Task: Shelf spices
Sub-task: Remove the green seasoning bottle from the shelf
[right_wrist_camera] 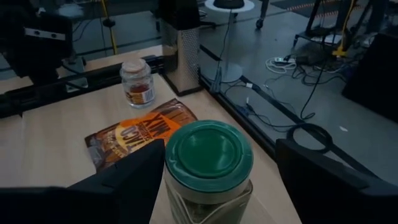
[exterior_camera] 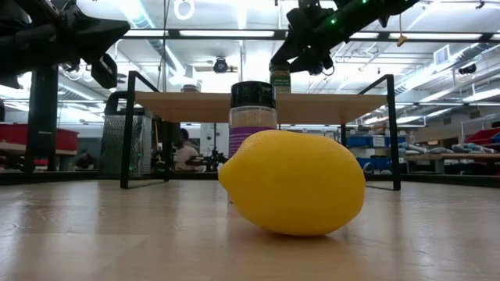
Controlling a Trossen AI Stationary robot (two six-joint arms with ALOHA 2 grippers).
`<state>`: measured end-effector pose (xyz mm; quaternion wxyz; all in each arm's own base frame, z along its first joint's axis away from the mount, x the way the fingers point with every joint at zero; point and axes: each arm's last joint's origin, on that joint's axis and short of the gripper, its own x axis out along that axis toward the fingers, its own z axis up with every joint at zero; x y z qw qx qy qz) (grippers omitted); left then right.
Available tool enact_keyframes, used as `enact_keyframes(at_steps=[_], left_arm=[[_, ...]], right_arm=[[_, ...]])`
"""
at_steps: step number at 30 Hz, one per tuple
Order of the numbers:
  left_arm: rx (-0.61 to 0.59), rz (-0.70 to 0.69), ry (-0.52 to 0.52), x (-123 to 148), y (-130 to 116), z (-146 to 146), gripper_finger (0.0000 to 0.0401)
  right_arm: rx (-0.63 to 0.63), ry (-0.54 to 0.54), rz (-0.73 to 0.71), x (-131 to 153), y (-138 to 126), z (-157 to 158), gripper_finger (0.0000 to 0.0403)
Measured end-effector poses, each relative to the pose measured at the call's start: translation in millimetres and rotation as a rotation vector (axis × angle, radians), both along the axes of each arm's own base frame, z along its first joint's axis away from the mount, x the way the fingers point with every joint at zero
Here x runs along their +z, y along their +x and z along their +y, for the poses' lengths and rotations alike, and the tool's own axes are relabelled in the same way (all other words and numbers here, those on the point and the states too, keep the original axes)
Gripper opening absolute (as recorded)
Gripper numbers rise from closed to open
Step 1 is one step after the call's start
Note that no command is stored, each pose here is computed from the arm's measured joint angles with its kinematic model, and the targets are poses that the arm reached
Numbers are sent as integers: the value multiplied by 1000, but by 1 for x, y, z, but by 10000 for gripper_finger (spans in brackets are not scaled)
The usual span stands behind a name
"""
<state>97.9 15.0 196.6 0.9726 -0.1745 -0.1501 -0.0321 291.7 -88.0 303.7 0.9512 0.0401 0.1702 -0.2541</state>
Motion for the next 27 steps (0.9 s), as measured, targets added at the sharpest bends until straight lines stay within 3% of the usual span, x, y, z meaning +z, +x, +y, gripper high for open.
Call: enact_keyframes(at_steps=[11,17,20,26,27], left_arm=[[-2,4,-8,0,0,0,8],[-9,37,-39,-3,1,0,8],[-11,67,-52,-6,2,0,8],[-9,85,-48,-8,2,0,8],[-9,84,-48,-8,2,0,8]], right_arm=[[13,22,60,-27,20,-5,306],[4,4,13,-34,32,-9,303],[-29,-10,5,-34,33,-11,282],[-46,-22,21,-32,31,-8,185],[-42,-25,18,-31,30,-6,187]])
